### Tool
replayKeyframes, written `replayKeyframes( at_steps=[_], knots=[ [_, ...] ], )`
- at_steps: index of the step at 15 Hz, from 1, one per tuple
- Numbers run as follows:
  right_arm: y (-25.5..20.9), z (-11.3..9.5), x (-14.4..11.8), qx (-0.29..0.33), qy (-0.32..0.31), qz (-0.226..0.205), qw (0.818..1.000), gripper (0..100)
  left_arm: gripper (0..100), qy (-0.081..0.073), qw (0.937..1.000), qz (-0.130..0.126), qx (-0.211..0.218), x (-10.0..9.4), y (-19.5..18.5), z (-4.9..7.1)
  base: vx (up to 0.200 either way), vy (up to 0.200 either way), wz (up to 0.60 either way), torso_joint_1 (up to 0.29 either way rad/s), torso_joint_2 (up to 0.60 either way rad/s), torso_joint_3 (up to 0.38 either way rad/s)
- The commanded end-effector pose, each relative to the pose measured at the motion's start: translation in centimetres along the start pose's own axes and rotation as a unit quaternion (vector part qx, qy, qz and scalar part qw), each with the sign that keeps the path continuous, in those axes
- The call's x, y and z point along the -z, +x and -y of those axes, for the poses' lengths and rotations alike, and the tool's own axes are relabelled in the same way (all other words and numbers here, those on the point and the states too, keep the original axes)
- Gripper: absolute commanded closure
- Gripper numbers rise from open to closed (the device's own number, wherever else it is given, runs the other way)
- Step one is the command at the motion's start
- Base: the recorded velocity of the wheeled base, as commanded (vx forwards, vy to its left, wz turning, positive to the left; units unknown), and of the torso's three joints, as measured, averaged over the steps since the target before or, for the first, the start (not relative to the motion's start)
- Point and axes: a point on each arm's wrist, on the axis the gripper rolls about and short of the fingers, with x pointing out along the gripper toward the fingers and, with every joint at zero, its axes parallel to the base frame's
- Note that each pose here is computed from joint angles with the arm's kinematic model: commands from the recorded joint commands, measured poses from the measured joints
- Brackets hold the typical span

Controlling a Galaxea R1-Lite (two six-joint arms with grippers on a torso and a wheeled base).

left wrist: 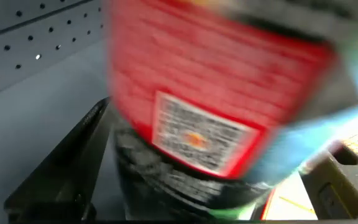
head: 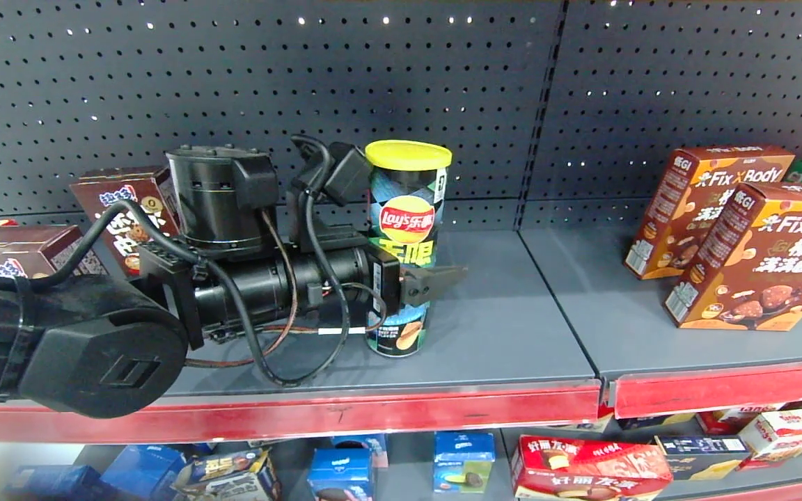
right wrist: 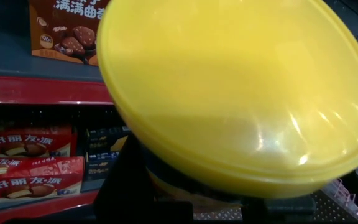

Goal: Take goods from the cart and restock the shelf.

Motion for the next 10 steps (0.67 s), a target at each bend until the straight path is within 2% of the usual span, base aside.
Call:
replayKeyframes(
  at_steps=[1, 7, 10],
  knots=[
    [0.1, 0.0, 0.0, -0.001, -0.001, -0.002, 1.0, 100, 0, 0.0, 1.0, -0.001, -0.002, 0.1, -0.1, 0.1, 0.0, 0.0, 0.0, 0.0, 0.0, 0.0],
    [0.1, 0.0, 0.0, -0.001, -0.001, -0.002, 1.0, 100, 0, -0.001, 0.9999, -0.002, -0.011, 0.2, -1.5, 0.5, 0.0, 0.0, 0.0, 0.0, 0.0, 0.0],
    [0.0, 0.0, 0.0, -0.001, -0.001, -0.001, 1.0, 100, 0, -0.006, 0.9996, -0.011, -0.024, 0.8, -3.1, 0.4, 0.0, 0.0, 0.0, 0.0, 0.0, 0.0]
  ],
)
